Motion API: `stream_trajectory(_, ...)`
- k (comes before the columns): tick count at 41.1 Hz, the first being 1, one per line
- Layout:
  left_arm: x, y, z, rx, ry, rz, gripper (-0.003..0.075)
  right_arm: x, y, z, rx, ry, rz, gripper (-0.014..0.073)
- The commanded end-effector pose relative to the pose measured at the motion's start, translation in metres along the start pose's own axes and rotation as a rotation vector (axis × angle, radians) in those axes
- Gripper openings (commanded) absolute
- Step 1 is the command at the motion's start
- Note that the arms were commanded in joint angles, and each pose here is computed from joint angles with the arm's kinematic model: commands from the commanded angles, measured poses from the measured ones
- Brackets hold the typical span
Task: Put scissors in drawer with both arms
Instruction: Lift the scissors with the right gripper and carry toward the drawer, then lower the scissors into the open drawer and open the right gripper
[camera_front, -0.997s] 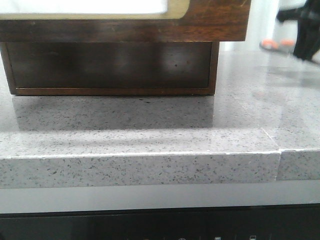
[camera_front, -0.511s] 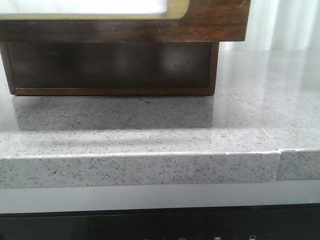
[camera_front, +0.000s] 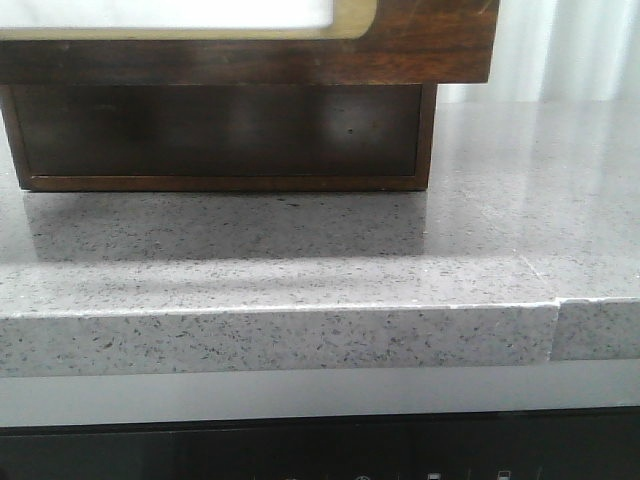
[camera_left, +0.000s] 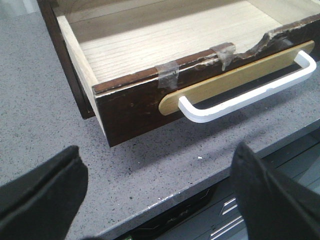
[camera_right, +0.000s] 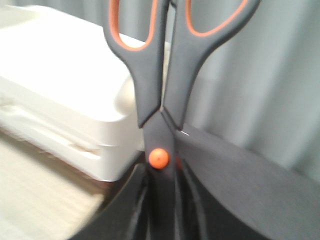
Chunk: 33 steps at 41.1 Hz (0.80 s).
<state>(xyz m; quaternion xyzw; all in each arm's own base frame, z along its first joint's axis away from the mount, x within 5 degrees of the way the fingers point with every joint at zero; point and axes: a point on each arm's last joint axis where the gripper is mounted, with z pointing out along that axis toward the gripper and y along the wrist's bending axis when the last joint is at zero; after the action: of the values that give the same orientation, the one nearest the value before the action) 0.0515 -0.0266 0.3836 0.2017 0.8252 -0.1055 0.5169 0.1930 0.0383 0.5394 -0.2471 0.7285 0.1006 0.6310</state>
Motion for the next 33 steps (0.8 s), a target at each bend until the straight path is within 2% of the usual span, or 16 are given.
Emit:
stream_trajectory(1, -0.013, 0.0, -0.005, 0.001, -0.097, -0.006, 0.0564, -0.022, 0.026, -0.015, -0.18, -0.174, -0.13, 0.0094)
stream_trajectory(6, -0.013, 0.0, -0.005, 0.001, -0.097, -0.006, 0.0564, -0.027, 0.049, -0.014, -0.367, -0.249, -0.208, 0.0094)
stream_trajectory(10, -0.013, 0.0, -0.005, 0.001, -0.097, -0.006, 0.0564, -0.029, 0.061, -0.009, -0.435, -0.279, -0.232, 0.0094)
stream_trajectory(18, -0.013, 0.0, -0.005, 0.001, -0.097, -0.006, 0.0564, -0.027, 0.078, 0.018, -0.514, -0.264, -0.254, 0.0094)
stream_trajectory(33, -0.013, 0.0, -0.005, 0.001, -0.097, -0.006, 0.0564, 0.003, 0.108, 0.099, -0.612, -0.101, -0.308, 0.0094)
